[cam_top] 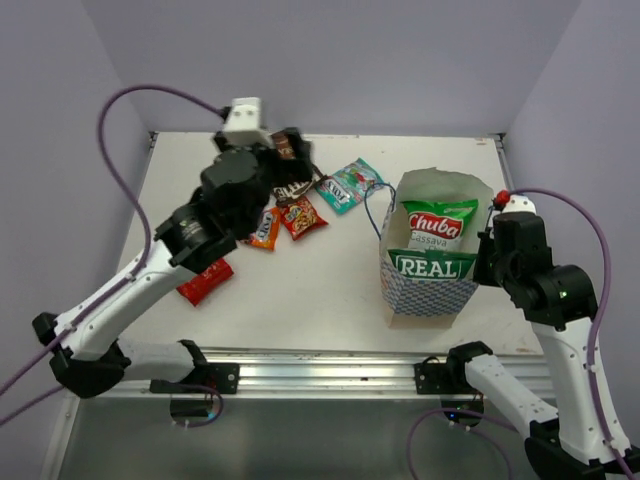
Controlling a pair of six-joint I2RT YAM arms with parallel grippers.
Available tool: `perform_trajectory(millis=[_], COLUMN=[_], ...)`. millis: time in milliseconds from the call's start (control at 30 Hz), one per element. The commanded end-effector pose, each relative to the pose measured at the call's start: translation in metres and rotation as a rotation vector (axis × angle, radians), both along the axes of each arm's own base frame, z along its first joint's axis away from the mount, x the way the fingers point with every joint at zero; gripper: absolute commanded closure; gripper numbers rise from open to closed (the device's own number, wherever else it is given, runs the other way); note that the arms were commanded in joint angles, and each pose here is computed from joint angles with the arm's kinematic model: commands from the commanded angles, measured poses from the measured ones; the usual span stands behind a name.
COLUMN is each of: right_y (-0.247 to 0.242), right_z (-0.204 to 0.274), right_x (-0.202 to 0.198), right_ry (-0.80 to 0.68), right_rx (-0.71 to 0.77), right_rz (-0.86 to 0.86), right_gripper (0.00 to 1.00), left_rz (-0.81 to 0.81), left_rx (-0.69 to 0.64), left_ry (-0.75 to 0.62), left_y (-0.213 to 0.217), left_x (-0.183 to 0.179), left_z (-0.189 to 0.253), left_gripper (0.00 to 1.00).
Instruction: Place the snacks into the paper bag
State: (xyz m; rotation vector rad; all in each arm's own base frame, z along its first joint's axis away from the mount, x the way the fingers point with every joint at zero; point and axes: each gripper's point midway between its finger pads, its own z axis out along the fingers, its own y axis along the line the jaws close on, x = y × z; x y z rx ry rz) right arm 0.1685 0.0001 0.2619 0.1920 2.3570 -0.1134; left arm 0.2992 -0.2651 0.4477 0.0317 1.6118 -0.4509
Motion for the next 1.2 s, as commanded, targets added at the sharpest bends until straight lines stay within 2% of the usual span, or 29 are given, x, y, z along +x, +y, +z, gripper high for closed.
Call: perform_trajectory(millis=[0, 67, 100, 200, 433, 533, 600, 633, 667, 700, 733, 867, 933, 1000, 1033, 1100, 1133, 1167], right_y=[0.008, 0.008, 0.008, 0.01, 0.014, 0.015, 0.015, 0.014, 0.014, 0.014, 0.015, 0.017, 0.017, 0.017, 0.016, 0.015, 0.015, 0.014], right_z=[0.015, 0.016, 0.019, 0.017, 0.017, 0.016, 0.015, 0.015, 0.013, 0.013, 0.013, 0.014, 0.014, 0.014, 0.013, 0.013, 0.013, 0.012], right_x=[0.009, 0.009, 0.01, 0.012, 0.017, 0.016, 0.015, 0.015, 0.015, 0.015, 0.015, 0.016, 0.016, 0.015, 0.014, 0.012, 0.011, 0.011], right_ry=[-0.053, -0.056, -0.064, -0.058, -0.059, -0.059, -0.057, -0.056, -0.053, -0.053, -0.051, -0.054, -0.053, -0.054, -0.05, -0.05, -0.048, -0.047], right_rx=[0.032, 0.031, 0.033, 0.035, 0.053, 0.06, 0.06, 0.057, 0.056, 0.056, 0.058, 0.07, 0.072, 0.072, 0.071, 0.067, 0.067, 0.067], right_rz=[0.029, 0.028, 0.026, 0.034, 0.04, 0.04, 0.04, 0.038, 0.038, 0.038, 0.04, 0.042, 0.042, 0.042, 0.04, 0.036, 0.036, 0.034], right_gripper=[1.0, 1.0, 1.0, 1.0, 1.0, 1.0, 1.0, 1.0, 1.0, 1.0, 1.0, 1.0, 1.0, 1.0, 1.0, 1.0, 1.0, 1.0], left_rz=[0.51, 0.655, 0.685, 0.75, 0.828, 0.798, 0.795, 0.795, 0.796, 0.805, 0.811, 0.785, 0.701, 0.561, 0.442, 0.245, 0.126, 0.044], left_rx=[0.204, 0.227, 0.266, 0.272, 0.302, 0.329, 0.341, 0.342, 0.346, 0.347, 0.345, 0.298, 0.195, 0.161, 0.071, 0.019, -0.061, -0.101], left_ry=[0.378, 0.513, 0.595, 0.689, 0.817, 0.89, 0.919, 0.905, 0.892, 0.869, 0.857, 0.759, 0.571, 0.418, 0.271, 0.181, 0.068, 0.022], left_y=[0.156, 0.215, 0.232, 0.258, 0.274, 0.273, 0.273, 0.272, 0.273, 0.275, 0.276, 0.267, 0.237, 0.201, 0.16, 0.107, 0.075, 0.054], left_x=[0.059, 0.056, 0.044, 0.024, -0.01, -0.026, -0.028, -0.025, -0.021, -0.018, -0.016, 0.009, 0.041, 0.06, 0.071, 0.078, 0.07, 0.065], left_z=[-0.169, -0.216, -0.254, -0.301, -0.363, -0.401, -0.408, -0.405, -0.4, -0.393, -0.388, -0.339, -0.266, -0.202, -0.13, -0.073, -0.012, 0.015], left_gripper=[0.0, 0.0, 0.0, 0.0, 0.0, 0.01, 0.14, 0.27, 0.7, 0.94, 1.0, 1.0, 1.0, 1.0, 1.0, 1.0, 1.0, 1.0])
